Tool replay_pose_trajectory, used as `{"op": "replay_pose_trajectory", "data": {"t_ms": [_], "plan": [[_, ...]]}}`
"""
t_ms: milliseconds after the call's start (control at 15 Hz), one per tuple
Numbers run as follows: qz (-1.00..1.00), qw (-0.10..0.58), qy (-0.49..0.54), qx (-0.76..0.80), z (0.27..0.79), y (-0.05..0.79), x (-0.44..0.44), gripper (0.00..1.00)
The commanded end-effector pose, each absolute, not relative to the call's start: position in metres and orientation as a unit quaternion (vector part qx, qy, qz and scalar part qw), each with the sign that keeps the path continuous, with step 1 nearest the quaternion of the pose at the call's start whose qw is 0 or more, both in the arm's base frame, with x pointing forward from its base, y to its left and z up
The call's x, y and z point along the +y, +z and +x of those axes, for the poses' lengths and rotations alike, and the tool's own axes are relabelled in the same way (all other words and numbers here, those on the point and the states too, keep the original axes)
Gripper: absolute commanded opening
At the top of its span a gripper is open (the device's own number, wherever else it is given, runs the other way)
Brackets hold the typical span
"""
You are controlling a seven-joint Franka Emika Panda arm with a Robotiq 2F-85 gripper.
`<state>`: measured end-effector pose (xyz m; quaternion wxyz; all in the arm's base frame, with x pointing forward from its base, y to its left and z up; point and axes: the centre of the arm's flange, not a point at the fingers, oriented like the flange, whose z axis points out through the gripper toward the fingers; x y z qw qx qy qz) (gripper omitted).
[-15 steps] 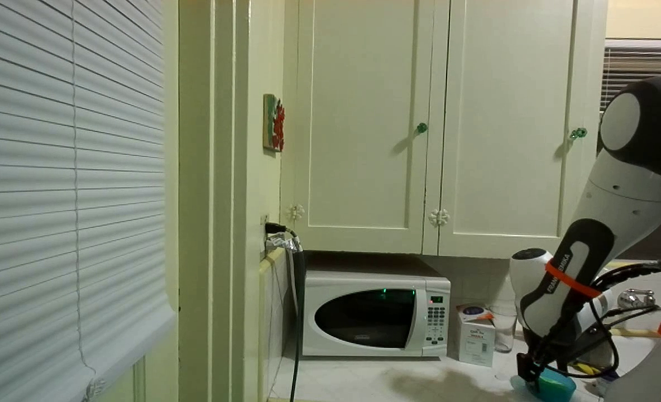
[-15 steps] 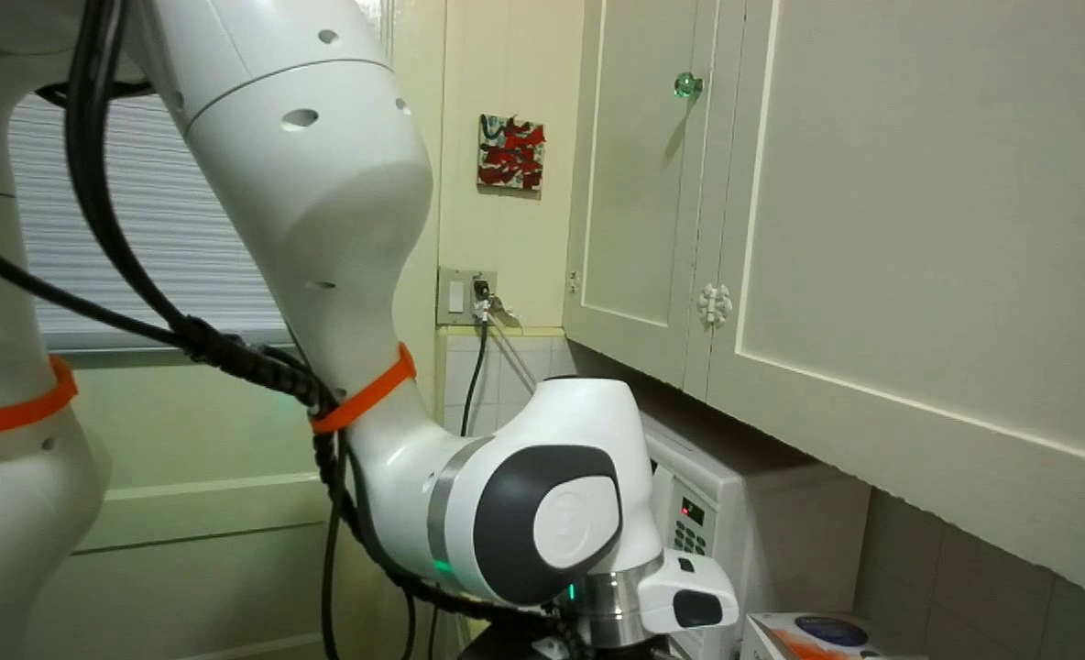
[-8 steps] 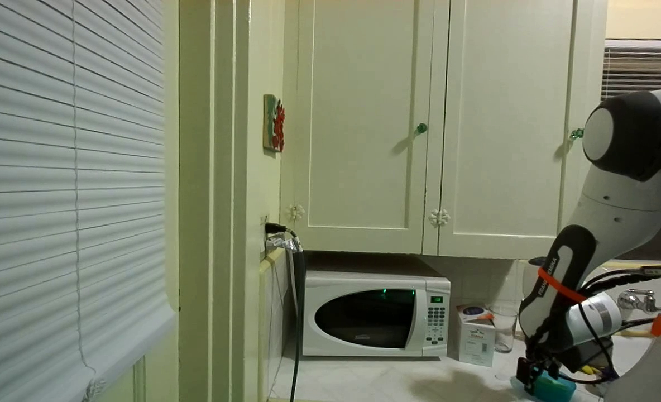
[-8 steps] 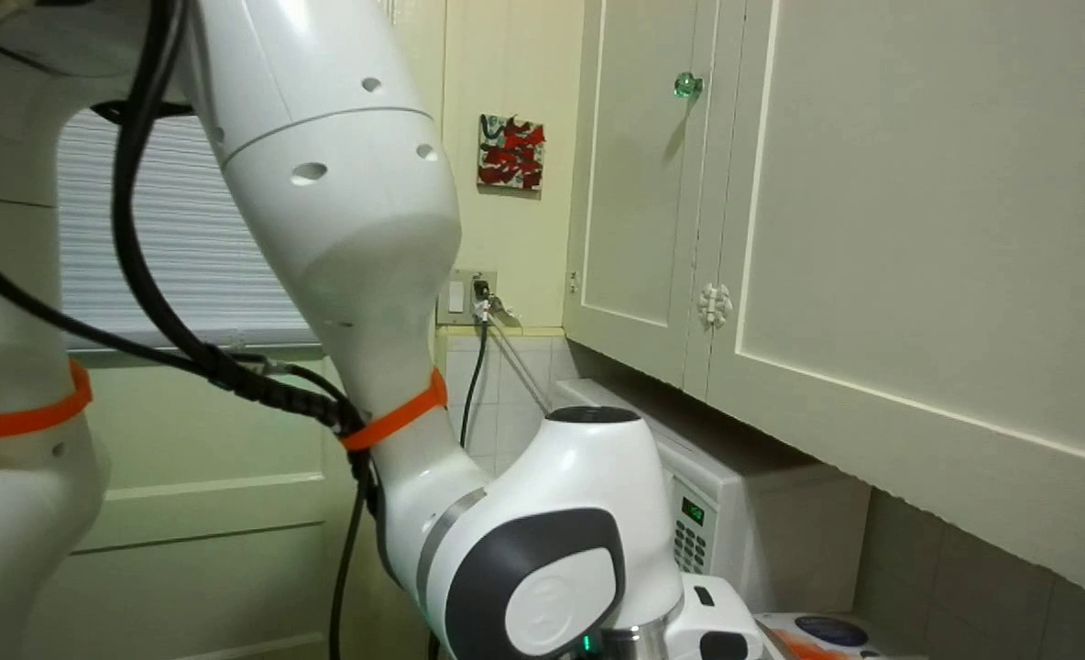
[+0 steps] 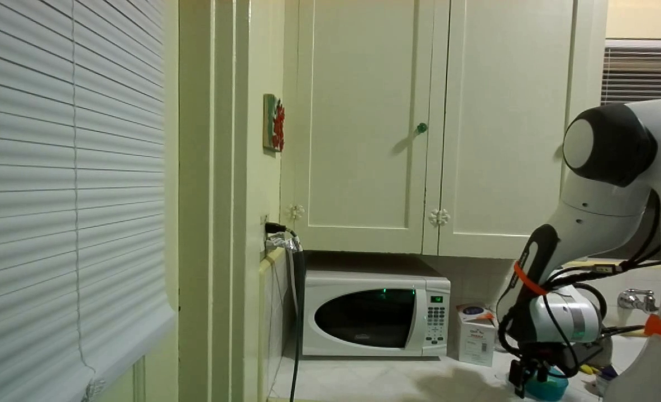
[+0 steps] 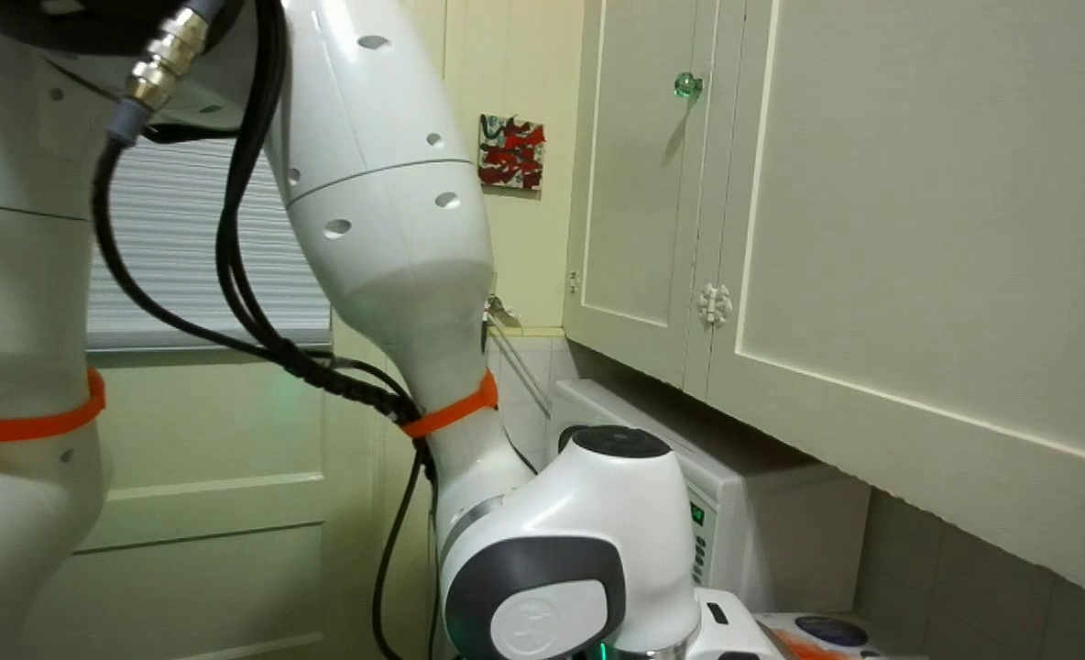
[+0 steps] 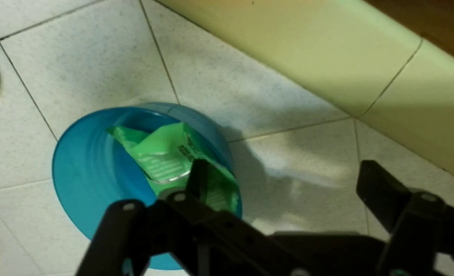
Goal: Put the bowl over the microwave
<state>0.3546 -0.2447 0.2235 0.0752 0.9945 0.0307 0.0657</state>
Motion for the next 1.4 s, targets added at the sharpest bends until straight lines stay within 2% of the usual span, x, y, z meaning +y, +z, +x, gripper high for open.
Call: {"op": "replay_pose_trajectory", "data": {"t_ms": [0,267,600,733,1000,1333], "plan": [[0.997,0.055,0.053,0.021,0.363,0.215,-0.266,0.74],[0.997,0.059,0.041,-0.008,0.362,0.217,-0.275,0.42],[0.993,0.101,0.032,-0.048,0.352,0.23,-0.271,0.04],[0.991,0.118,0.027,-0.062,0.345,0.234,-0.265,0.0],[0.988,0.145,0.022,-0.045,0.338,0.241,-0.231,0.02],[0.978,0.172,0.093,0.077,0.326,0.295,-0.164,0.02]]}}
